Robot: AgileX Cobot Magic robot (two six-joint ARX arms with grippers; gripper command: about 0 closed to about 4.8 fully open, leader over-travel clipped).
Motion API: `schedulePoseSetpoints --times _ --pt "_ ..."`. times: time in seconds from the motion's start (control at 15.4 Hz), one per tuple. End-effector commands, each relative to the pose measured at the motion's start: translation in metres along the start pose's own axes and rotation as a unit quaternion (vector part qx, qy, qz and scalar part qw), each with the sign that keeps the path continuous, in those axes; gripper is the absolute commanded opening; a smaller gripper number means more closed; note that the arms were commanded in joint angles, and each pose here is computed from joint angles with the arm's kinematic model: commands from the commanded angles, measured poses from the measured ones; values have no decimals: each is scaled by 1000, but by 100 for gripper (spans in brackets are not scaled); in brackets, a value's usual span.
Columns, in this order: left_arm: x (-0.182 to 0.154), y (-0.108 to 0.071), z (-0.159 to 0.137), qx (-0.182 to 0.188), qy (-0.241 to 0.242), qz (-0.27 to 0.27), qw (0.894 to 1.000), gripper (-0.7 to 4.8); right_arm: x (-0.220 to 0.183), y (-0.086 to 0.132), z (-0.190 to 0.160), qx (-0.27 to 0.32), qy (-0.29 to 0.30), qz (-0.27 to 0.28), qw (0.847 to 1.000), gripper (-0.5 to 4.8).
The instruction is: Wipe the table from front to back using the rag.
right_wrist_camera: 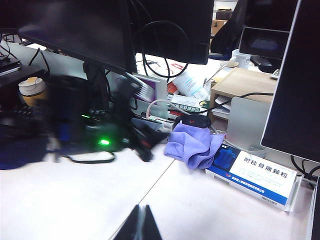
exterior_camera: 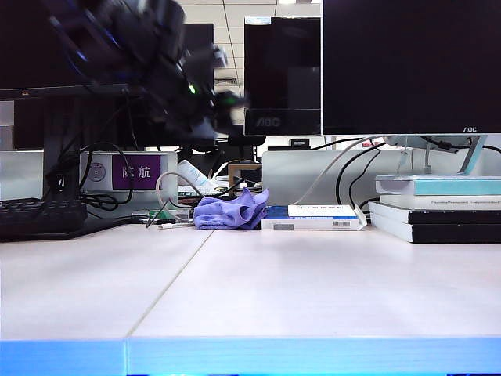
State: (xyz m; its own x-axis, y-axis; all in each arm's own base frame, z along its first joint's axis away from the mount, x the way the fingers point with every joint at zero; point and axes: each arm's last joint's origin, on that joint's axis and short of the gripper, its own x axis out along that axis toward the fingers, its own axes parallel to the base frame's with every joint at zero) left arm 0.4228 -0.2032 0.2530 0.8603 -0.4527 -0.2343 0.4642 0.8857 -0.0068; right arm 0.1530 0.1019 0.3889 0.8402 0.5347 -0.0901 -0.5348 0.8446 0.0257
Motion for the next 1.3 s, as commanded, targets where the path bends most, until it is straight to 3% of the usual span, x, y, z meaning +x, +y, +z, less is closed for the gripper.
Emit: schedulePoseSetpoints --times 0.06,0.39,0.91,1.1,1.23,1.3 --pt "50 3 -13 -19 13 43 999 260 -5 3 14 -1 -29 9 1000 -1" --pt "100 10 -39 -32 11 78 996 261 -6 4 14 -2 -22 18 1000 -1" --pt "140 39 -66 -59 0 121 991 260 -7 5 12 -2 -14 34 999 -1" --pt "146 40 -69 -59 -5 119 991 258 -7 5 12 -2 -14 34 999 -1" --pt "152 40 -79 -59 -5 119 991 220 -7 5 12 -2 -13 34 999 -1" --pt "153 40 -81 -59 -4 119 991 162 -7 5 12 -2 -13 34 999 -1"
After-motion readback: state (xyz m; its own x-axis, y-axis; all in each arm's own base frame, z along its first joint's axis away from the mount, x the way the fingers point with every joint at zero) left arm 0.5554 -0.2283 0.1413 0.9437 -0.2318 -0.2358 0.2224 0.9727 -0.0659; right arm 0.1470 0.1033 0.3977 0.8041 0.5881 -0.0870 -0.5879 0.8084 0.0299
